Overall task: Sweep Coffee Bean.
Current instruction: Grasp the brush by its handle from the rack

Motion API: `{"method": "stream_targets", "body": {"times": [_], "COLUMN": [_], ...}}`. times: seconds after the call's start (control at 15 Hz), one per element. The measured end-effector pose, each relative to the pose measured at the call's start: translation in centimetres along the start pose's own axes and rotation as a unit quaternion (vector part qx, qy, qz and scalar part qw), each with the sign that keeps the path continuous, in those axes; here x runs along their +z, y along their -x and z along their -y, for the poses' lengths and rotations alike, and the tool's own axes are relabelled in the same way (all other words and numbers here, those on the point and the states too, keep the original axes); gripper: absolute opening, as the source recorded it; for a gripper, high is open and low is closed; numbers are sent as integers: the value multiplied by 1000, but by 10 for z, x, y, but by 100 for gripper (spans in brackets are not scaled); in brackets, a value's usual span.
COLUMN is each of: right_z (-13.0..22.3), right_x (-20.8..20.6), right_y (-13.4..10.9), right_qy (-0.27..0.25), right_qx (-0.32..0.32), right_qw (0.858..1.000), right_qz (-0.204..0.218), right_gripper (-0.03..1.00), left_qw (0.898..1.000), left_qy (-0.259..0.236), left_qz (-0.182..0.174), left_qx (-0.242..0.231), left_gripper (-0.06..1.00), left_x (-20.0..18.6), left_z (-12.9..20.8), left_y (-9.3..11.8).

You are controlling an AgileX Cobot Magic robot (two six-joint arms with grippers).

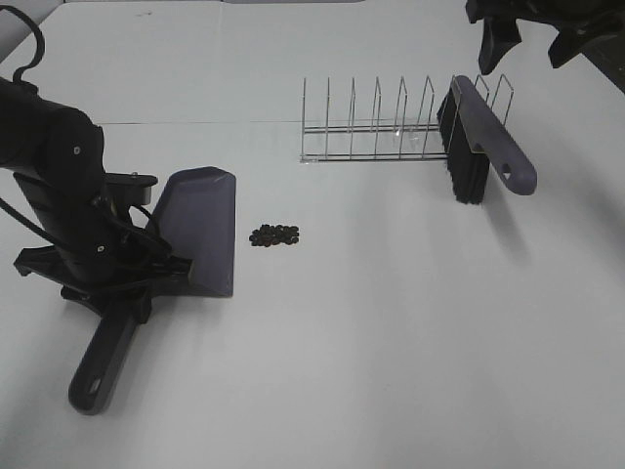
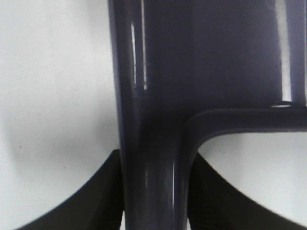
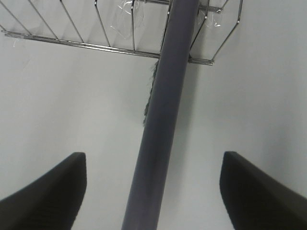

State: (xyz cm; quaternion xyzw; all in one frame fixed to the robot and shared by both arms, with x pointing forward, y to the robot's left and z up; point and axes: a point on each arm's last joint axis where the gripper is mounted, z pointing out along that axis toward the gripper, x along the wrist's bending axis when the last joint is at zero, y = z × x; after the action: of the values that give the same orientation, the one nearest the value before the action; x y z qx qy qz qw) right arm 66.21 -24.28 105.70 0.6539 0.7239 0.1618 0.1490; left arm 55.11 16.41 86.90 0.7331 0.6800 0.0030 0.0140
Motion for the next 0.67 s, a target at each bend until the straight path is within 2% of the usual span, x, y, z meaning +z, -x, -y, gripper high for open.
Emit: {"method": "stream_targets", "body": {"times": [0.33, 0.47, 0.67], "right_z": [-17, -19, -14], "right_x": [73, 91, 130], "right_y": [-2, 0, 7], "right_qy": [34, 53, 49], "right_qx": [-2, -16, -55], "right_qw": [999, 998, 996], "right_qz": [-1, 11, 53], "right_gripper": [73, 73, 73], "left_qw": [1000, 1000, 1000], "left_qy": [0, 0, 0], "left_qz": [0, 0, 0], "left_qx": [0, 0, 0], "left_gripper": [33, 33, 33], "left_x": [0, 0, 0], "left_z": [0, 0, 0], "left_y": [0, 0, 0]}}
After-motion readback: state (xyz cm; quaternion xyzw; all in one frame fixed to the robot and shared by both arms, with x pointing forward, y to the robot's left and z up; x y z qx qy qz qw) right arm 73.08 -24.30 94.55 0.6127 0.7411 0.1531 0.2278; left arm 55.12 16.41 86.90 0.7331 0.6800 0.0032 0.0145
